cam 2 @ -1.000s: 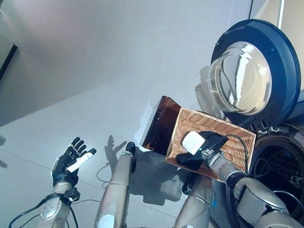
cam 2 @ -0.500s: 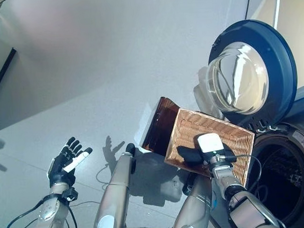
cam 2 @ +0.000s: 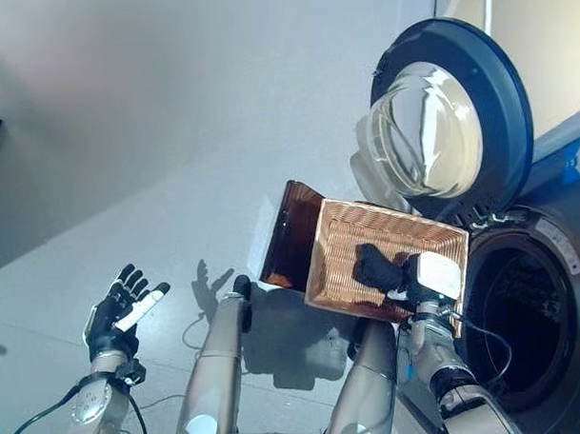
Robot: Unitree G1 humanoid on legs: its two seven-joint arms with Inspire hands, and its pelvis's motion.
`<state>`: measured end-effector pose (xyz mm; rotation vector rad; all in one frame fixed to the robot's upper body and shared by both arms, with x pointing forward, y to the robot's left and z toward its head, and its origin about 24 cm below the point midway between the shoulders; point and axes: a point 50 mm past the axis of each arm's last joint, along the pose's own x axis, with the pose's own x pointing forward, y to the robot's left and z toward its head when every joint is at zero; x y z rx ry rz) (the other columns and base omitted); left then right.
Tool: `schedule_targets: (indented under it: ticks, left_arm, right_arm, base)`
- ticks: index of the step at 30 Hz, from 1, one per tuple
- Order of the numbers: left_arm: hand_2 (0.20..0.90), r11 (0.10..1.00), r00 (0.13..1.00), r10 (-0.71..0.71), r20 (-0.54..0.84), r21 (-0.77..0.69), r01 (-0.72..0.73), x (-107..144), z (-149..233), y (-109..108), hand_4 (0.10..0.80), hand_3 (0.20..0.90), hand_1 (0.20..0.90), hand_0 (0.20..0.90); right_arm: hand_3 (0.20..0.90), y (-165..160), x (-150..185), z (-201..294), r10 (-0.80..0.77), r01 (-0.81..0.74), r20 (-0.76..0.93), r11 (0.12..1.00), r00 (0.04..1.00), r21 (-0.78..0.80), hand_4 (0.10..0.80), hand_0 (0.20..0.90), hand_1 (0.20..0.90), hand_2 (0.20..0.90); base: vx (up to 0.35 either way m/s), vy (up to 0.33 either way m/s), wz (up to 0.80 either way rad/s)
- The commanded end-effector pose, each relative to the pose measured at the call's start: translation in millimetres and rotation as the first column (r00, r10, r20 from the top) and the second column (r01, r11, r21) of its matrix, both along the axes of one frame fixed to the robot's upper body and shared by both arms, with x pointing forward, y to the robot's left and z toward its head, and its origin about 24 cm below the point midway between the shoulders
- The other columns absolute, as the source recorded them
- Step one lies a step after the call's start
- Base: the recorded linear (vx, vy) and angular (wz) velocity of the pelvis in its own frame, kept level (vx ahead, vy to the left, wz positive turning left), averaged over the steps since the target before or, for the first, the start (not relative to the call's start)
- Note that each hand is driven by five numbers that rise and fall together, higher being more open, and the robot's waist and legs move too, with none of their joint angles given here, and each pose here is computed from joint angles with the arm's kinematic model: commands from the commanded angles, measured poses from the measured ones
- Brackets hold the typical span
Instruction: Pick up the clothes and place them into the washing machine
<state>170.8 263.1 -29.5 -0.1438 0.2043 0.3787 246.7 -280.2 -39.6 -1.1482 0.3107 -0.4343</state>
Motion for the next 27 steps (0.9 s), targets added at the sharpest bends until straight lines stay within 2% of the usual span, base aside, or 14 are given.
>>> schedule_targets:
  ticks: [1, 4, 8, 11, 15, 16, 17, 18, 19, 20, 22, 23, 24, 27]
  left_arm:
    - [0.9, 0.995, 0.986, 0.071, 0.148, 0.058, -0.081, 2.0, 24.7, 12.2, 0.8, 0.9, 0.9, 0.9]
    - [0.9, 0.99, 0.983, 0.127, 0.133, 0.04, -0.134, -1.3, 20.6, 15.0, 0.8, 0.9, 0.9, 0.9]
    - [0.9, 0.987, 0.979, 0.16, 0.127, 0.015, -0.163, -2.3, 18.4, 15.5, 0.8, 0.9, 0.9, 0.9]
    - [0.9, 0.986, 0.979, 0.163, 0.126, 0.005, -0.165, -2.6, 17.5, 14.7, 0.8, 0.9, 0.9, 0.9]
    - [0.9, 0.985, 0.976, 0.171, 0.137, -0.011, -0.171, -2.1, 18.8, 13.5, 0.8, 0.9, 0.9, 0.9]
    - [0.9, 0.986, 0.977, 0.169, 0.133, -0.023, -0.167, -1.4, 17.7, 11.9, 0.8, 0.9, 0.9, 0.9]
    - [0.9, 0.986, 0.977, 0.169, 0.133, -0.023, -0.167, -1.4, 17.7, 11.9, 0.8, 0.9, 0.9, 0.9]
    - [0.9, 0.985, 0.977, 0.168, 0.128, -0.049, -0.163, -0.2, 16.0, 8.8, 0.8, 0.9, 0.9, 0.9]
    - [0.9, 0.986, 0.979, 0.162, 0.125, -0.054, -0.157, 0.3, 15.4, 7.6, 0.8, 0.9, 0.9, 0.9]
    - [0.9, 0.986, 0.979, 0.162, 0.125, -0.054, -0.157, 0.3, 15.4, 7.6, 0.8, 0.9, 0.9, 0.9]
    - [0.9, 0.985, 0.98, 0.16, 0.119, -0.084, -0.15, 0.7, 13.7, 4.7, 0.8, 0.9, 0.9, 0.9]
    - [0.9, 0.984, 0.982, 0.158, 0.108, -0.101, -0.147, 0.3, 11.1, 2.9, 0.8, 0.9, 0.9, 0.9]
    - [0.9, 0.984, 0.982, 0.157, 0.108, -0.101, -0.147, 0.4, 11.2, 3.0, 0.8, 0.9, 0.9, 0.9]
    - [0.9, 0.979, 0.981, 0.169, 0.094, -0.132, -0.156, -0.7, 8.5, 2.2, 0.8, 0.9, 0.9, 0.9]
  right_arm:
    - [0.2, -23.6, 0.5, 26.5, -0.233, 0.168, 0.272, 0.955, 0.933, 0.242, 0.3, 0.2, 0.2, 0.2]
    - [0.2, -19.3, -4.2, 24.4, -0.419, 0.192, 0.343, 0.824, 0.841, 0.534, 0.3, 0.2, 0.2, 0.2]
    - [0.2, -22.4, -7.8, 23.0, -0.65, 0.123, 0.35, 0.567, 0.675, 0.815, 0.3, 0.2, 0.2, 0.2]
    - [0.2, -25.3, -8.8, 22.8, -0.689, 0.099, 0.34, 0.513, 0.64, 0.853, 0.3, 0.2, 0.2, 0.2]
    - [0.2, -34.9, -9.1, 29.4, -0.802, 0.003, 0.331, 0.383, 0.497, 0.924, 0.3, 0.2, 0.2, 0.2]
    - [0.2, -37.4, -9.9, 29.1, -0.859, -0.079, 0.295, 0.289, 0.418, 0.954, 0.3, 0.2, 0.2, 0.2]
    - [0.2, -37.9, -10.2, 29.0, -0.859, -0.081, 0.295, 0.288, 0.418, 0.954, 0.3, 0.2, 0.2, 0.2]
    - [0.2, -34.9, -11.9, 24.3, -0.904, -0.179, 0.236, 0.182, 0.356, 0.967, 0.3, 0.2, 0.2, 0.2]
    - [0.2, -33.3, -13.2, 20.6, -0.922, -0.22, 0.205, 0.136, 0.33, 0.966, 0.3, 0.2, 0.2, 0.2]
    - [0.2, -33.7, -13.5, 20.3, -0.922, -0.222, 0.205, 0.135, 0.33, 0.966, 0.3, 0.2, 0.2, 0.2]
    - [0.2, -27.5, -15.1, 13.0, -0.946, -0.303, 0.136, 0.043, 0.293, 0.952, 0.3, 0.2, 0.2, 0.2]
    - [0.2, -24.8, -18.7, 6.0, -0.973, -0.369, 0.06, -0.027, 0.223, 0.929, 0.3, 0.2, 0.2, 0.2]
    - [0.2, -25.3, -19.2, 5.4, -0.973, -0.372, 0.06, -0.028, 0.222, 0.928, 0.3, 0.2, 0.2, 0.2]
    - [0.2, -22.2, -23.5, -1.9, -0.994, -0.51, -0.078, -0.107, 0.078, 0.853, 0.3, 0.2, 0.2, 0.2]
  base:
    - [0.008, -0.008, -0.11]
    - [0.001, -0.003, -0.03]
    - [-0.001, 0.004, -0.08]
    - [0.004, 0.014, -0.09]
    - [-0.003, 0.004, -0.03]
    - [-0.004, 0.005, -0.08]
    - [-0.005, 0.004, -0.11]
    - [-0.002, 0.006, -0.12]
    - [-0.002, 0.006, -0.09]
    - [0.004, 0.002, -0.06]
    - [0.0, 0.0, 0.0]
    - [0.0, 0.0, 0.0]
    - [0.0, 0.0, 0.0]
    - [0.0, 0.0, 0.0]
